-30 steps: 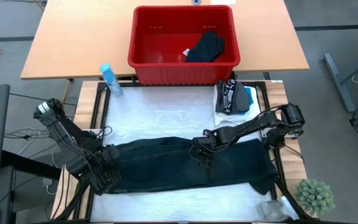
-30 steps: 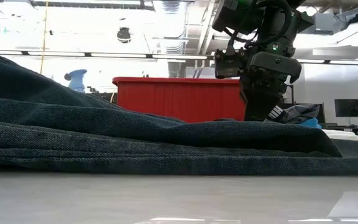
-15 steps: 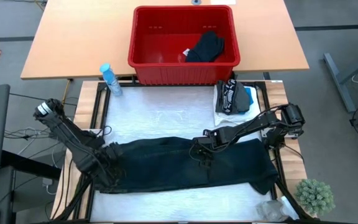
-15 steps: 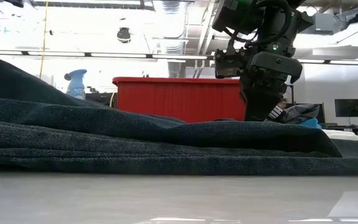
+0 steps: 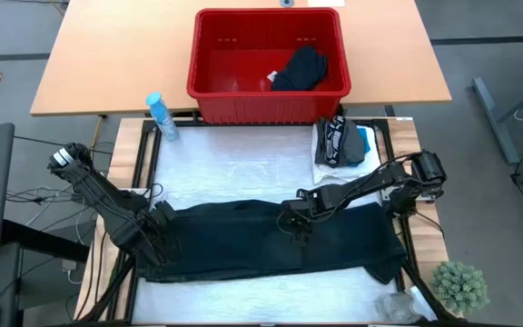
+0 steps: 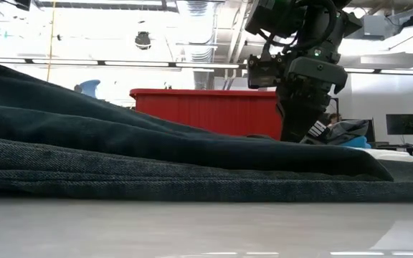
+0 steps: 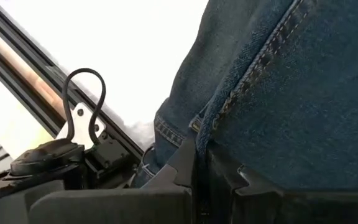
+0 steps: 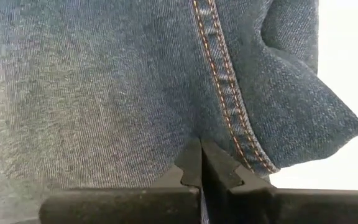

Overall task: Fold laundry
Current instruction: Fold the blue pants

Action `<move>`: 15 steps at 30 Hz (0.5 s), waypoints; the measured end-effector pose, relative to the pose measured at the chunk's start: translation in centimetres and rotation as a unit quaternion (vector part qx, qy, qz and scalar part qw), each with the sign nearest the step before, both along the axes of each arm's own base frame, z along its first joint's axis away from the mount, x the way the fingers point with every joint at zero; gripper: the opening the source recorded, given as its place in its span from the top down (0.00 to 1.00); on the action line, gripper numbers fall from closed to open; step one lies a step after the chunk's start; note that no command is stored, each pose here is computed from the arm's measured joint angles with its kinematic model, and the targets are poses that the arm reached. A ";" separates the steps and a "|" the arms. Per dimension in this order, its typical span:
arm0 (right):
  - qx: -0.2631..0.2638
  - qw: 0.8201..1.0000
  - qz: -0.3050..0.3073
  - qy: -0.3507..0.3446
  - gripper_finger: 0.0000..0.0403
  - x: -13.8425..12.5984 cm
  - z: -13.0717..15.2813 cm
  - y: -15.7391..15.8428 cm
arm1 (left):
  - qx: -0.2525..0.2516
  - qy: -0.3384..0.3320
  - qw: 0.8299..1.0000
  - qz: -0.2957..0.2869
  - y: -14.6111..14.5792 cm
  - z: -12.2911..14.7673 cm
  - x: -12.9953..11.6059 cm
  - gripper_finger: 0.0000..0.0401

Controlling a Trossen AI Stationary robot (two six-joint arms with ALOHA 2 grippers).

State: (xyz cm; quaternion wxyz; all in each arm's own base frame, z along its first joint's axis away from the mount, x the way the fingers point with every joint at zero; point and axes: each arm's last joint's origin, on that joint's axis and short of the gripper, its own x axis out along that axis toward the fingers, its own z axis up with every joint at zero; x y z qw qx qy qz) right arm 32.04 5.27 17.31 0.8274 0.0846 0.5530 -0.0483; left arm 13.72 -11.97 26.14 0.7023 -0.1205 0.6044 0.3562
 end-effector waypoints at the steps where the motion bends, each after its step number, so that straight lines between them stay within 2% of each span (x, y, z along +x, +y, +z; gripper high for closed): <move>1: 0.000 1.000 0.000 -0.002 0.94 -0.1 0.2 0.0 | -0.001 -0.004 1.000 0.002 0.1 0.1 -0.1 0.99; 10: -0.004 0.998 -0.026 -0.055 0.91 -0.7 3.2 -1.4 | -0.017 -0.038 0.999 -0.006 -0.5 -0.6 0.7 1.00; 15: 0.049 0.990 -0.017 -0.132 0.96 0.0 5.0 -1.8 | -0.032 -0.013 0.999 0.011 0.0 -3.1 0.6 1.00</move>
